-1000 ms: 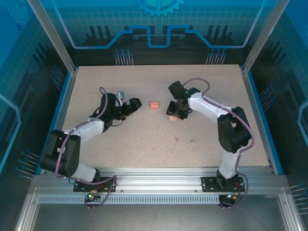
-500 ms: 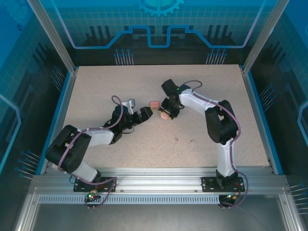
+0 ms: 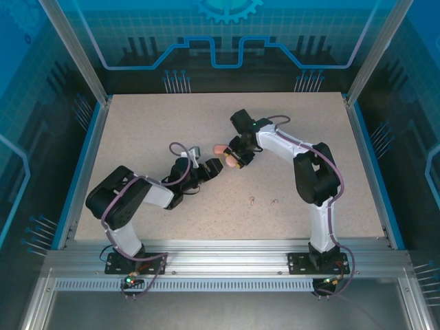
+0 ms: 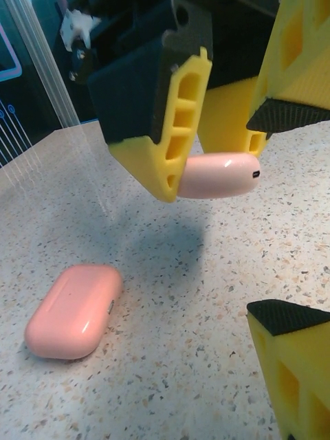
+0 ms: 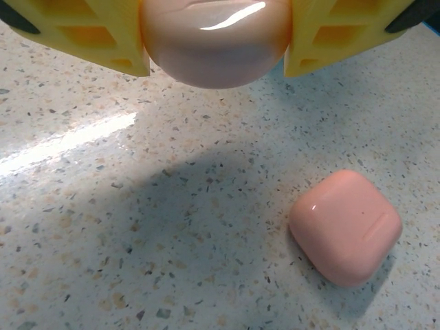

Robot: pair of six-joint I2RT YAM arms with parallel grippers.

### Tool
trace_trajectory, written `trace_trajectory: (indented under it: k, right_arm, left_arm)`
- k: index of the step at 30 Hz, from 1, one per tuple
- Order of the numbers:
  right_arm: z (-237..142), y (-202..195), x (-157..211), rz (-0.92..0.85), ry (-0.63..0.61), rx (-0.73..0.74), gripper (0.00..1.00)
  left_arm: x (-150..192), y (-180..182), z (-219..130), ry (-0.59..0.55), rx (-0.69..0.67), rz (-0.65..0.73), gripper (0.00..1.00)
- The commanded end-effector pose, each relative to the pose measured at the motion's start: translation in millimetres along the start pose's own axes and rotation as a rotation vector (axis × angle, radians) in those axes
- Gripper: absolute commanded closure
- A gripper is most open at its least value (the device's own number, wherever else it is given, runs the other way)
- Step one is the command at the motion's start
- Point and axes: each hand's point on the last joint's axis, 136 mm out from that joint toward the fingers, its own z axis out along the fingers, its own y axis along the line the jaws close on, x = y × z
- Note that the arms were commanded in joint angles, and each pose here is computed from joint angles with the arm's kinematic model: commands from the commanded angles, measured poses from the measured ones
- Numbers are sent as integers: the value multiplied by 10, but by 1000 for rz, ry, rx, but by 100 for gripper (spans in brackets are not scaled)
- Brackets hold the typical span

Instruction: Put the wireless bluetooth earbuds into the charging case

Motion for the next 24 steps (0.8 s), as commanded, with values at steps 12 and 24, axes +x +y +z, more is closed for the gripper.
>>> trace_trajectory:
  k: [12,24]
  right_arm:
    - [38,173,99,20,38,-28,60]
    - [52,186,152,9,46,-38,60]
  left_arm:
    - [-63,-190,229,-54,65,3,41]
    - [-75,-199,334,-48,73,-8,49]
